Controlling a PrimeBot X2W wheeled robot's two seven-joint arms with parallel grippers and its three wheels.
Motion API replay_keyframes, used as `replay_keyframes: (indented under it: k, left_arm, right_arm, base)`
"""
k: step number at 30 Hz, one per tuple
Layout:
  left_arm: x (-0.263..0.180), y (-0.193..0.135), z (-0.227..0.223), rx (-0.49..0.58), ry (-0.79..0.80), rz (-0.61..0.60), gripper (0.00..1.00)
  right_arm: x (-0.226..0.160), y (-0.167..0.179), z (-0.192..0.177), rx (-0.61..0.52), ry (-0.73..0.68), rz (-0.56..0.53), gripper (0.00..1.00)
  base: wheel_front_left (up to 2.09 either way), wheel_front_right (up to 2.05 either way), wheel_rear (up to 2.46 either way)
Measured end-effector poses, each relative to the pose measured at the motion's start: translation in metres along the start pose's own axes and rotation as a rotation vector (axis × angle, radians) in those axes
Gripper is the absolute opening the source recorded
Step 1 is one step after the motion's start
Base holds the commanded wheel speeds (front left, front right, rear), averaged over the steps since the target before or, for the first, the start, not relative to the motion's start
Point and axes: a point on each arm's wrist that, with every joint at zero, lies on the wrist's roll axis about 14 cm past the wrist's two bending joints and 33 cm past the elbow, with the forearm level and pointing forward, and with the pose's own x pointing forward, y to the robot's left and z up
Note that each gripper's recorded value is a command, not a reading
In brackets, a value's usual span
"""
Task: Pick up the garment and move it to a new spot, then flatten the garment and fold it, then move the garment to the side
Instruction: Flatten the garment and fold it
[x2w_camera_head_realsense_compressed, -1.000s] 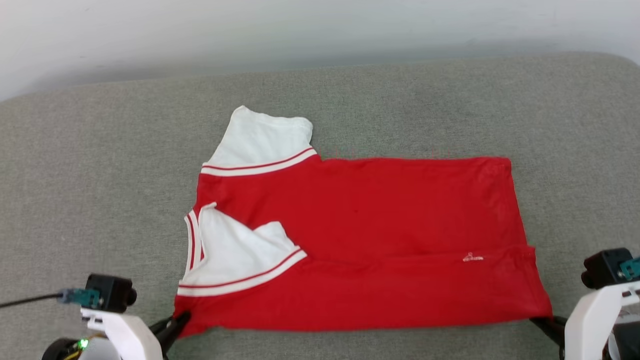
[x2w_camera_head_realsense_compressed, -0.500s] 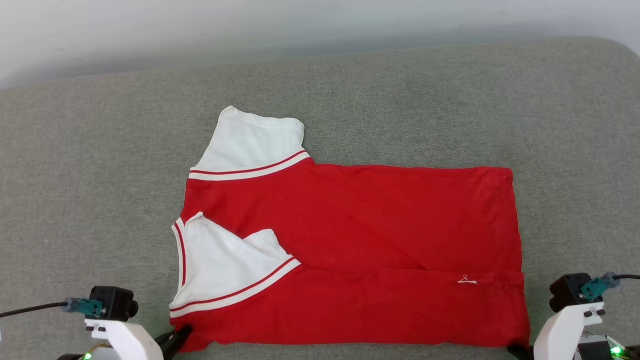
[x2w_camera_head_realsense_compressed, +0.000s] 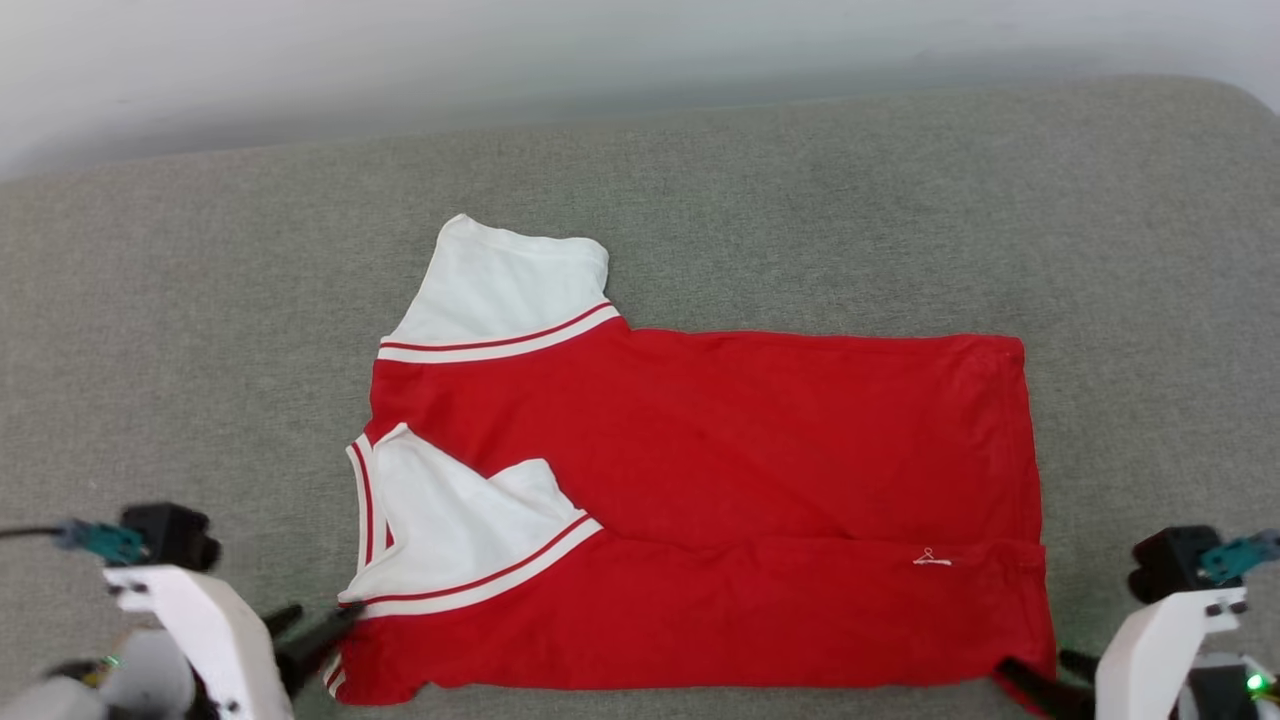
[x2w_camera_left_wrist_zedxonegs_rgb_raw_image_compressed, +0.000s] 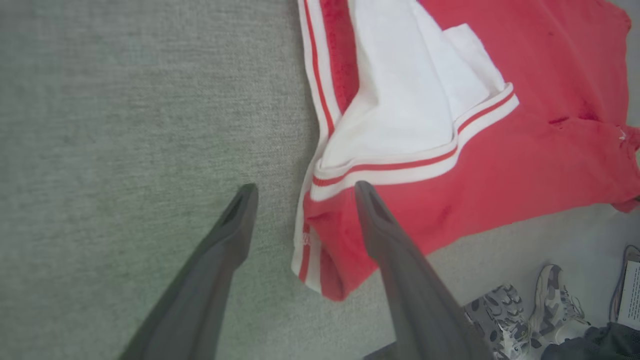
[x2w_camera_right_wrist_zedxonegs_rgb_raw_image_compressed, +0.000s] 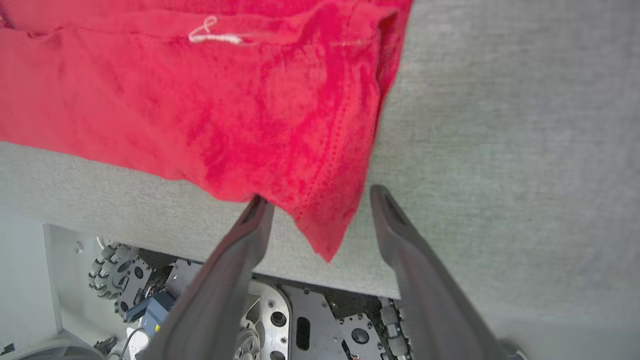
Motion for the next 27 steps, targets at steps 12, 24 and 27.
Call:
replay_keyframes:
  k: [12,24,27]
  left_arm:
    - [-0.008,-0.014,0.115,0.181,-0.050,0.039,1.00]
    - [0.084,-0.033,0.173,0.274,0.015,0.046,1.00]
    - [0.106,-0.031,0.181,0.290,0.042,0.057,1.00]
  right_arm:
    - [-0.029,-0.024,0.040,0.059,-0.188,-0.072,1.00]
    - [-0.024,-0.025,0.038,0.119,-0.232,-0.078,1.00]
    - [-0.025,-0.032,0.038,0.131,-0.239,-0.098,1.00]
  base:
    - [0.00,0.00,0.00]
    - [0.00,0.00,0.00]
    - [0.00,0.00,0.00]
